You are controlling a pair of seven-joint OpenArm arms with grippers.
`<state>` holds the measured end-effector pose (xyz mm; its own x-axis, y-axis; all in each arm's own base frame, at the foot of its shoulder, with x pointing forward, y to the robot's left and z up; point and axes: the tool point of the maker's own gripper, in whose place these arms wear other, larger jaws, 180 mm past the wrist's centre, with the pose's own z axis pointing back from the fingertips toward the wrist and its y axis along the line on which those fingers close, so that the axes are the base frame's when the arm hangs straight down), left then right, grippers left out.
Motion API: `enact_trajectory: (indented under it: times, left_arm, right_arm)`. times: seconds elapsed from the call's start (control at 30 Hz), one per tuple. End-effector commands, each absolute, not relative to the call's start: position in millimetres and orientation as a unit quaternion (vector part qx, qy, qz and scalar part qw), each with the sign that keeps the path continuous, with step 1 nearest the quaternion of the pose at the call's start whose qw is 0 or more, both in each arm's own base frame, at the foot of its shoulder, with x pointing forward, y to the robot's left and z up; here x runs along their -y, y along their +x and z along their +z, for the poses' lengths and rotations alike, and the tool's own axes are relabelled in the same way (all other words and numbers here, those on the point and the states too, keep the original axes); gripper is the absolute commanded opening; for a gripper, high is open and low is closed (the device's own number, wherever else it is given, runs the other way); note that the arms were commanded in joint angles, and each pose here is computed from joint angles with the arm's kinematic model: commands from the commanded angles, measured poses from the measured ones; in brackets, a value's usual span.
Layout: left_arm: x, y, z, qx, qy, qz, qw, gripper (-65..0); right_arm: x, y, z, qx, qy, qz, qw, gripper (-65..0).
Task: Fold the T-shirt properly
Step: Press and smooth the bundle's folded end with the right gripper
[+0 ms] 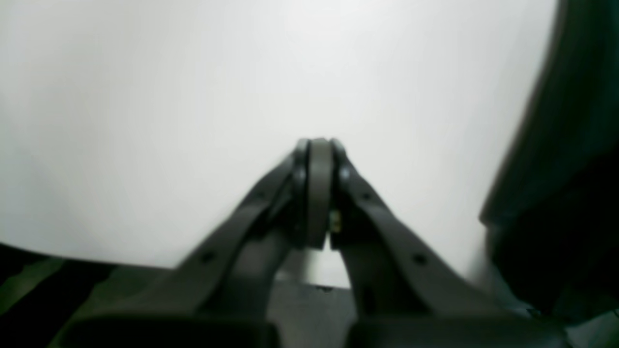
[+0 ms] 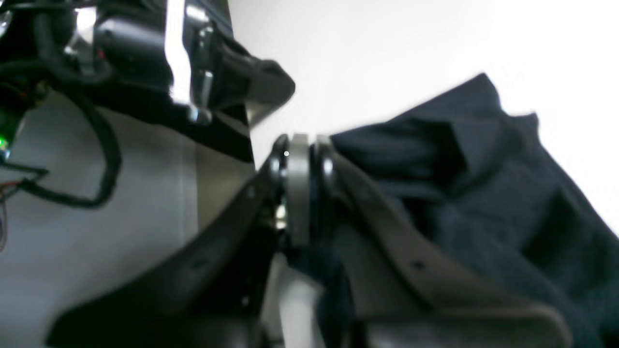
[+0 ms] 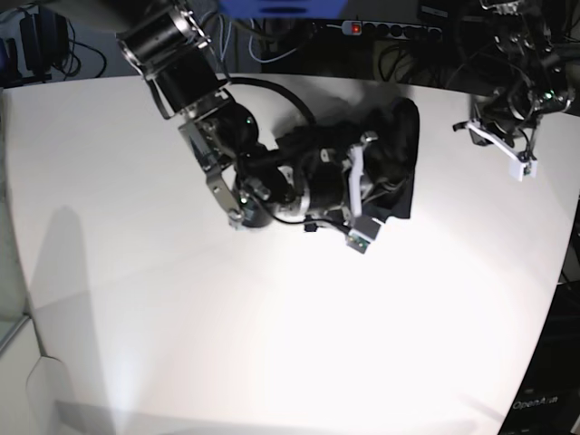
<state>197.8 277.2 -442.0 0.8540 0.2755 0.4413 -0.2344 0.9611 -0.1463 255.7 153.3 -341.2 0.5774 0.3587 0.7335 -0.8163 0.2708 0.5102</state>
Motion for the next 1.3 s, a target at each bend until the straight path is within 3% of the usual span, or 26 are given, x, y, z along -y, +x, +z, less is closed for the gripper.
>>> enact_trajectory:
  times: [0.0,0.47,0.7,1.27]
  left_arm:
    - [-285,164,-462,0.166,-0.012,0.128,0.978,-65.0]
    - [-279,165,-463,0.169,-0.022,0.099,0.980,-65.0]
    - [-277,164,-463,0.169,-0.023,0.099,0.980,-65.0]
    - [-279,165,-462,0.170,-0.021,0.098,0.980,-65.0]
  right_arm:
    - [-158,264,-326,0.269,0.471,0.388,0.745,-65.0]
    - [-124,300,-324,0.287,0.418,0.410,0.758,-64.9]
    - [-107,319,-349,0.260,0.400,0.392,0.787,-65.0]
    - [-132,323,-337,0.283,0.432,0.371,0.772,-64.8]
